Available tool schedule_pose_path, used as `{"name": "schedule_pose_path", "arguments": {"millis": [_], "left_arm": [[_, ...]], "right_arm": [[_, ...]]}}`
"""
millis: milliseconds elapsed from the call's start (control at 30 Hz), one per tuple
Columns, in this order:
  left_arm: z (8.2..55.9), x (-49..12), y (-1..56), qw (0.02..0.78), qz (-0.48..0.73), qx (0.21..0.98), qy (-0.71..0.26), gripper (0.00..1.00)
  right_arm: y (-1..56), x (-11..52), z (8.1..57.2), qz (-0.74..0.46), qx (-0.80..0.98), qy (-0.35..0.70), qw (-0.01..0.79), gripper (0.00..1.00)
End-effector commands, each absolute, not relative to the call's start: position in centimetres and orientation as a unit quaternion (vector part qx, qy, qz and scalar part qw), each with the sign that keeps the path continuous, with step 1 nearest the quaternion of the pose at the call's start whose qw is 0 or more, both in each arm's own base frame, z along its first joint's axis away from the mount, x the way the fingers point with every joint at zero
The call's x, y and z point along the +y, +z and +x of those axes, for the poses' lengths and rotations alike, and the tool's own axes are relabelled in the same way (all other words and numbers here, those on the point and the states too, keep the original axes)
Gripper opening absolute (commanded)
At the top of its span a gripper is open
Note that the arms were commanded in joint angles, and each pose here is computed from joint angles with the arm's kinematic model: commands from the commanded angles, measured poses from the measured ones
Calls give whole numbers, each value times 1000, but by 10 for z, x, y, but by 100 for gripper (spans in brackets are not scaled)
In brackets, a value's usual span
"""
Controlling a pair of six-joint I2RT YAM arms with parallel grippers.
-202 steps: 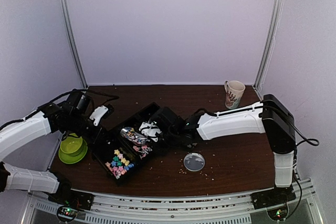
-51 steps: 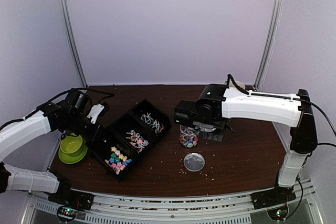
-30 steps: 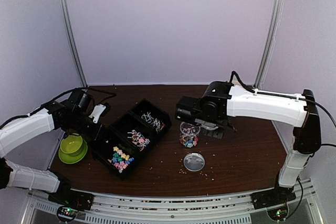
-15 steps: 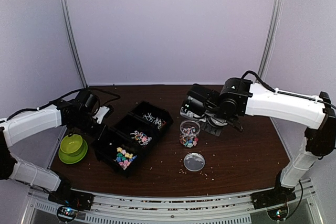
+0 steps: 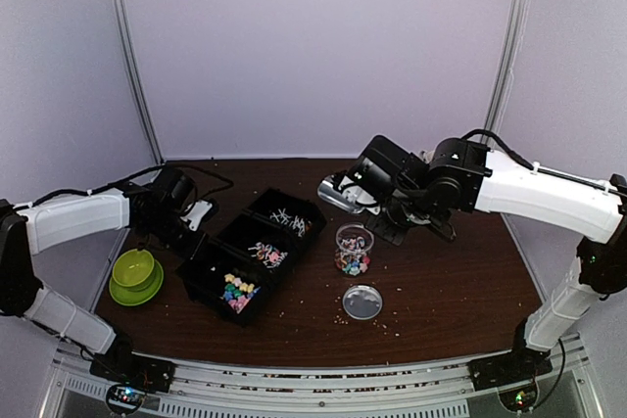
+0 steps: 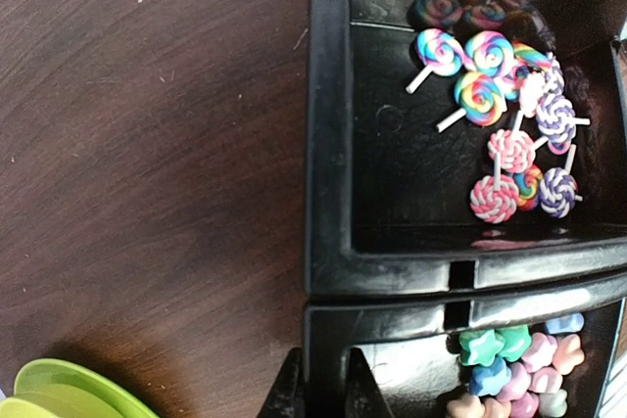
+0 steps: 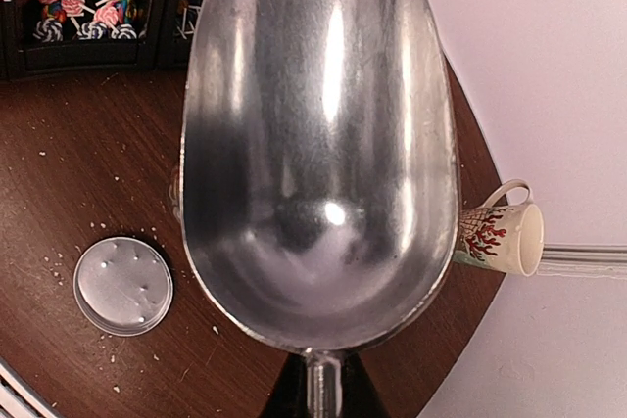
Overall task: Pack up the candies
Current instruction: Place the fake candies in the packing box, then place the plate at the center of the board.
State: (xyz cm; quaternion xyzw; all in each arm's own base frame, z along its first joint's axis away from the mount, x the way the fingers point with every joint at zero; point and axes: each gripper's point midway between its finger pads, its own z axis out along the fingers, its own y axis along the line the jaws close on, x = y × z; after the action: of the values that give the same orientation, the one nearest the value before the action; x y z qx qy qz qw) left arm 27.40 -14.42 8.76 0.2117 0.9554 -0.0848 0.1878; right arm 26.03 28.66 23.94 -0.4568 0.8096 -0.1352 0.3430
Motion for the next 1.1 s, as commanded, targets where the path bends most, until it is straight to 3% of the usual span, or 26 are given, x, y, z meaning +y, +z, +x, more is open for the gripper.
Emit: {"name": "schedule_pose_path", "arguments": {"millis": [0, 400, 667, 867, 1067], "left_arm": [[275, -137, 83, 171, 203, 962, -67, 0], [271, -137, 73, 147, 206, 965, -66, 11], [272, -141, 83, 161, 210, 961, -79, 34], [279, -138, 121, 230, 209, 947, -76, 49], [275, -156, 200, 348, 212, 900, -156, 57]], "right_arm": [[248, 292, 260, -453, 805, -123, 362, 0], [261, 297, 259, -452, 798, -104, 385, 0], [263, 299, 257, -457, 791, -100, 395, 0], [263, 305, 256, -470, 774, -96, 412, 0], [264, 323, 250, -485, 743, -64, 457, 0]]}}
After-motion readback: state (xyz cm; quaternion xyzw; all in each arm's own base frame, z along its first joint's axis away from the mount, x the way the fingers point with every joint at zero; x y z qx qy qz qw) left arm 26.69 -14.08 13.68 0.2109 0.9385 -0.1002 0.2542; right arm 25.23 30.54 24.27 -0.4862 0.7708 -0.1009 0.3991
